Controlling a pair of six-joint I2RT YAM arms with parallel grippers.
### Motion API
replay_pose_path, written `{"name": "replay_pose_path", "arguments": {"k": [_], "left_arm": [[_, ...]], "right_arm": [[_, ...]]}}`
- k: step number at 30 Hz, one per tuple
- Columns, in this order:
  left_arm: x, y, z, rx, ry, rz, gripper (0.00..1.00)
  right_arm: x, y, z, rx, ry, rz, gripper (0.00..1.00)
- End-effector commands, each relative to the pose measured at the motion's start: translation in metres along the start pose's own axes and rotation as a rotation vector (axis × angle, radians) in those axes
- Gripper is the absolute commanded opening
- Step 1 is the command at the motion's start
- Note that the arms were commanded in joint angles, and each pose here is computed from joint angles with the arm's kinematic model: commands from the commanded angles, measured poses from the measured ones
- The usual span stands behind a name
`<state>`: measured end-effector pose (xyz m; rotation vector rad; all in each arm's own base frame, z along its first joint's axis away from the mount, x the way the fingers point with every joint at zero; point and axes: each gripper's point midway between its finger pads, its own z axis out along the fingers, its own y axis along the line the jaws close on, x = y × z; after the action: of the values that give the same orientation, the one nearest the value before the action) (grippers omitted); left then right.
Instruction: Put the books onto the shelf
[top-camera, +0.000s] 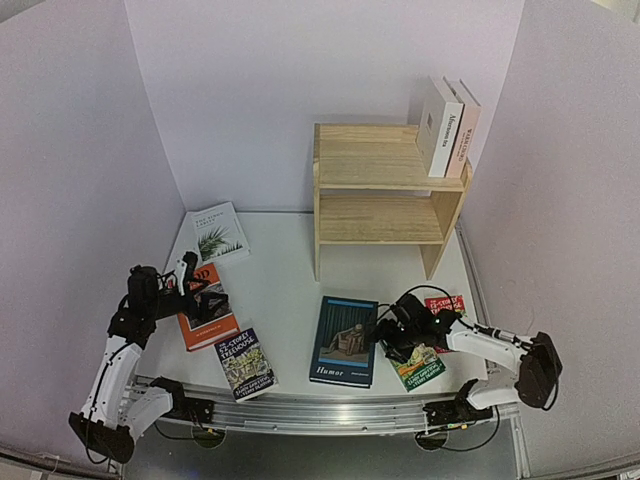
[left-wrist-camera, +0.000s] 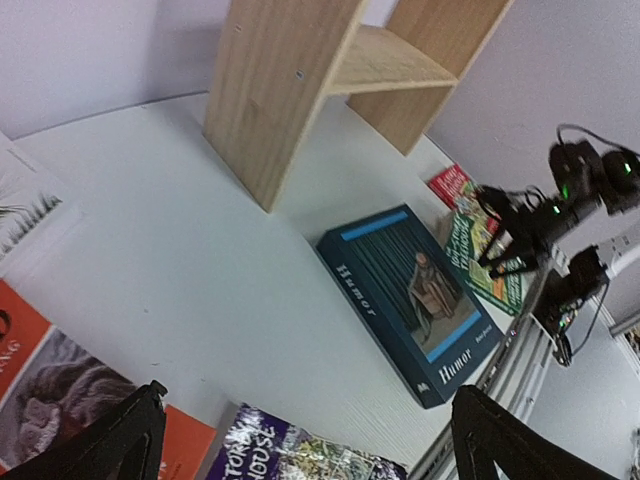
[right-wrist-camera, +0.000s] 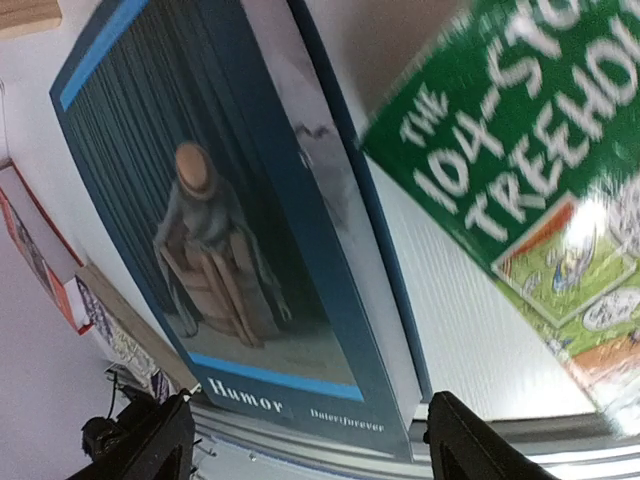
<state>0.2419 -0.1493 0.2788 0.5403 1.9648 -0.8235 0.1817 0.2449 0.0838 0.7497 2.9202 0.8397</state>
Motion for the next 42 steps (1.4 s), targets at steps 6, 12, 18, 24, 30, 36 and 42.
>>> {"name": "replay_pose_path", "arguments": {"k": [6,12,18,24,30,36,42], "left_arm": [[0.027,-0.043,0.021,0.178,0.115,0.05,1.0],[0.015,-0.044,0.02,0.171,0.083,0.048,1.0],[0.008,-0.044,0.02,0.161,0.064,0.026,1.0],[-0.001,-0.039,0.019,0.125,0.039,0.021,1.0],[0.005,-0.036,0.018,0.106,0.057,0.011,1.0],[0.016,-0.038,0.023,0.139,0.105,-0.015,1.0],[0.019,-0.052,0.021,0.239,0.191,0.103,1.0]], "right_arm": [[-0.07,0.031,0.026,0.071,-0.06,-0.146,0.79],[-0.076,0.022,0.045,0.12,-0.02,-0.161,0.79],[-0.072,0.032,0.074,0.072,0.066,-0.227,0.76],[-0.062,0.03,0.099,0.0,0.139,-0.201,0.39],[-0.048,0.038,0.097,-0.085,0.163,-0.255,0.0],[0.0,0.114,0.059,-0.256,0.112,-0.666,0.0],[0.064,0.179,0.013,-0.417,0.058,-1.104,0.0]]}}
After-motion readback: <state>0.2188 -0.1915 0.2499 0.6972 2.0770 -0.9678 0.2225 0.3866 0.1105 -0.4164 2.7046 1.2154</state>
